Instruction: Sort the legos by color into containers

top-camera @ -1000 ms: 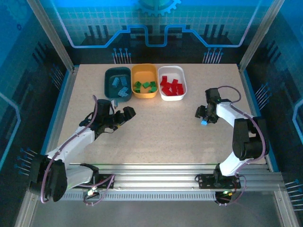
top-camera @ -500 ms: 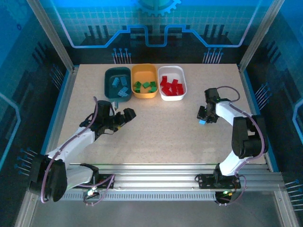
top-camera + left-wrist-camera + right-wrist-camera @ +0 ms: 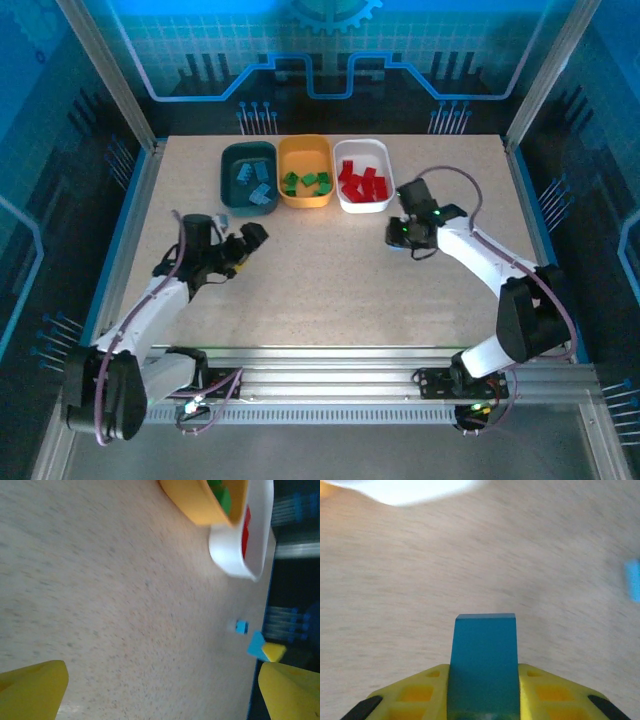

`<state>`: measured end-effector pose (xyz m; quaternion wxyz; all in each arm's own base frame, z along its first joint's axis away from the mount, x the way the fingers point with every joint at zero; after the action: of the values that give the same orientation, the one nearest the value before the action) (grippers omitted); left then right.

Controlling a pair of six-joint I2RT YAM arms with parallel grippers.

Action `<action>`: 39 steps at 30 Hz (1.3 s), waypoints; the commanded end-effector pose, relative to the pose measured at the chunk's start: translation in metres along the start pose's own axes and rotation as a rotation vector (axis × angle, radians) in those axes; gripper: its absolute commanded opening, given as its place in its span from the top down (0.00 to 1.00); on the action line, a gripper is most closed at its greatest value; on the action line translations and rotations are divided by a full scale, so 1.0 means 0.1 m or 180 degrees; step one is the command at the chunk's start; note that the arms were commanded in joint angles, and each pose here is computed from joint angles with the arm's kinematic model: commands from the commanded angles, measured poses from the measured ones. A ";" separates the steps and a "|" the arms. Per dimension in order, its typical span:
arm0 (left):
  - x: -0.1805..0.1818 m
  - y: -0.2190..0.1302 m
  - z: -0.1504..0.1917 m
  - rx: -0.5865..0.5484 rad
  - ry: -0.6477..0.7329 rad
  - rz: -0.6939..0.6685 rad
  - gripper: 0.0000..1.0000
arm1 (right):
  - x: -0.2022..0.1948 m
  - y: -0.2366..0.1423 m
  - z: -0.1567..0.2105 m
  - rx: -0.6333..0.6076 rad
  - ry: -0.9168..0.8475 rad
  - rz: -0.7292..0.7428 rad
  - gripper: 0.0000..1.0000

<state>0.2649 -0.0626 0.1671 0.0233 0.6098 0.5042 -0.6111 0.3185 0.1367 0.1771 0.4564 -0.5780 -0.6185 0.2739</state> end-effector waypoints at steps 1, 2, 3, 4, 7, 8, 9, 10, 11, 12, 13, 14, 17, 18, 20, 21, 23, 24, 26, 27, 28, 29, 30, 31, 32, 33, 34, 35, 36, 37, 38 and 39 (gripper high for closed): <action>0.25 -0.13 -0.03 -0.0016 -0.0640 0.0007 0.01 | 0.78 -0.08 -0.20 -0.0215 -0.0259 -0.0513 0.69; 0.33 -0.17 -0.04 -0.0065 -0.0781 -0.0043 0.01 | 1.09 -0.05 -0.27 -0.0239 -0.0427 -0.0647 0.69; 0.39 -0.21 -0.05 -0.0102 -0.0868 -0.0066 0.01 | 1.31 0.00 -0.32 -0.0252 -0.0558 -0.0716 0.69; 0.44 -0.24 -0.06 -0.0132 -0.0950 -0.0068 0.01 | 1.54 0.04 -0.38 -0.0298 -0.0692 -0.0785 0.69; 0.54 -0.27 -0.06 -0.0144 -0.1088 0.0005 0.01 | 2.02 0.23 -0.57 -0.0400 -0.0909 -0.0971 0.70; 0.55 -0.27 -0.05 -0.0131 -0.1105 0.0031 0.01 | 2.16 0.29 -0.64 -0.0432 -0.0952 -0.1048 0.70; 0.56 -0.27 -0.05 -0.0123 -0.1111 0.0049 0.01 | 2.26 0.36 -0.69 -0.0441 -0.1003 -0.1111 0.70; 0.56 -0.27 -0.06 -0.0116 -0.1109 0.0071 0.01 | 2.36 0.47 -0.73 -0.0444 -0.1057 -0.1161 0.70; 0.57 -0.27 -0.05 -0.0107 -0.1110 0.0093 0.01 | 2.46 0.54 -0.78 -0.0469 -0.1118 -0.1241 0.70; 0.57 -0.27 -0.06 -0.0101 -0.1099 0.0116 0.01 | 2.55 0.60 -0.81 -0.0485 -0.1174 -0.1310 0.71; 0.56 -0.27 -0.06 -0.0091 -0.1081 0.0145 0.01 | 2.63 0.67 -0.85 -0.0511 -0.1216 -0.1358 0.71; 0.55 -0.27 -0.07 -0.0084 -0.1062 0.0168 0.01 | 2.68 0.79 -0.86 -0.0496 -0.1253 -0.1365 0.71; 0.51 -0.28 -0.10 -0.0057 -0.0986 0.0218 0.01 | 2.79 0.99 -0.92 -0.0470 -0.1274 -0.1388 0.71; 0.50 -0.28 -0.10 -0.0050 -0.0963 0.0228 0.01 | 2.83 1.02 -0.93 -0.0455 -0.1287 -0.1431 0.72; 0.49 -0.29 -0.11 -0.0033 -0.0928 0.0247 0.01 | 2.87 1.09 -0.92 -0.0437 -0.1322 -0.1462 0.72; 0.49 -0.28 -0.11 -0.0033 -0.0924 0.0259 0.01 | 2.89 1.10 -0.93 -0.0460 -0.1339 -0.1483 0.72; 0.48 -0.28 -0.11 -0.0035 -0.0908 0.0290 0.01 | 2.91 1.11 -0.94 -0.0506 -0.1352 -0.1503 0.71; 0.48 -0.28 -0.11 -0.0029 -0.0907 0.0308 0.01 | 2.91 1.13 -0.95 -0.0531 -0.1349 -0.1506 0.71; 0.47 -0.27 -0.11 -0.0010 -0.0905 0.0334 0.01 | 2.93 1.16 -0.97 -0.0578 -0.1353 -0.1520 0.66; 0.46 -0.27 -0.11 -0.0010 -0.0897 0.0354 0.01 | 2.95 1.18 -0.97 -0.0596 -0.1366 -0.1566 0.57; 0.46 -0.27 -0.11 -0.0007 -0.0889 0.0372 0.01 | 2.97 1.20 -0.97 -0.0597 -0.1373 -0.1607 0.42; 0.45 -0.27 -0.11 -0.0005 -0.0886 0.0385 0.01 | 2.99 1.18 -0.97 -0.0617 -0.1385 -0.1628 0.33; 0.44 -0.28 -0.12 -0.0006 -0.0873 0.0401 0.01 | 3.01 1.17 -0.97 -0.0628 -0.1424 -0.1626 0.29; 0.43 -0.28 -0.12 0.0000 -0.0868 0.0414 0.01 | 3.02 1.12 -0.98 -0.0654 -0.1457 -0.1616 0.27; 0.43 -0.28 -0.12 0.0002 -0.0863 0.0424 0.01 | 3.03 1.08 -0.98 -0.0679 -0.1478 -0.1599 0.26; 0.42 -0.28 -0.12 0.0002 -0.0856 0.0435 0.01 | 3.03 1.02 -1.00 -0.0713 -0.1492 -0.1572 0.25; 0.42 -0.28 -0.12 0.0001 -0.0853 0.0441 0.01 | 3.02 0.95 -1.02 -0.0748 -0.1496 -0.1550 0.25; 0.42 -0.29 -0.12 0.0001 -0.0858 0.0444 0.01 | 3.01 0.89 -1.04 -0.0769 -0.1490 -0.1535 0.25; 0.41 -0.29 -0.11 -0.0001 -0.0856 0.0454 0.01 | 2.99 0.78 -1.07 -0.0805 -0.1486 -0.1505 0.26; 0.40 -0.30 -0.10 0.0007 -0.0857 0.0474 0.01 | 2.97 0.68 -1.08 -0.0822 -0.1478 -0.1462 0.27; 0.40 -0.30 -0.10 0.0010 -0.0848 0.0495 0.01 | 2.92 0.58 -1.09 -0.0850 -0.1448 -0.1392 0.28; 0.38 -0.31 -0.09 0.0012 -0.0823 0.0512 0.01 | 2.85 0.47 -1.11 -0.0889 -0.1410 -0.1294 0.29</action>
<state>0.2430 -0.0172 0.1508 0.1279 0.5451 0.4618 -0.6879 0.4787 0.4158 0.1906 0.3024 -0.4010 -0.8324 0.2343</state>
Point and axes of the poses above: each hand's point on the last joint's axis, 136 mm out from that joint toward the fingers, its own y axis out along the fingers, its own x axis along the line the jaws close on, z = x × y, the point moved 6 cm from there along -y, back along the fingers, and after that the axes turned 4 degrees about y, right-handed, at the moved point
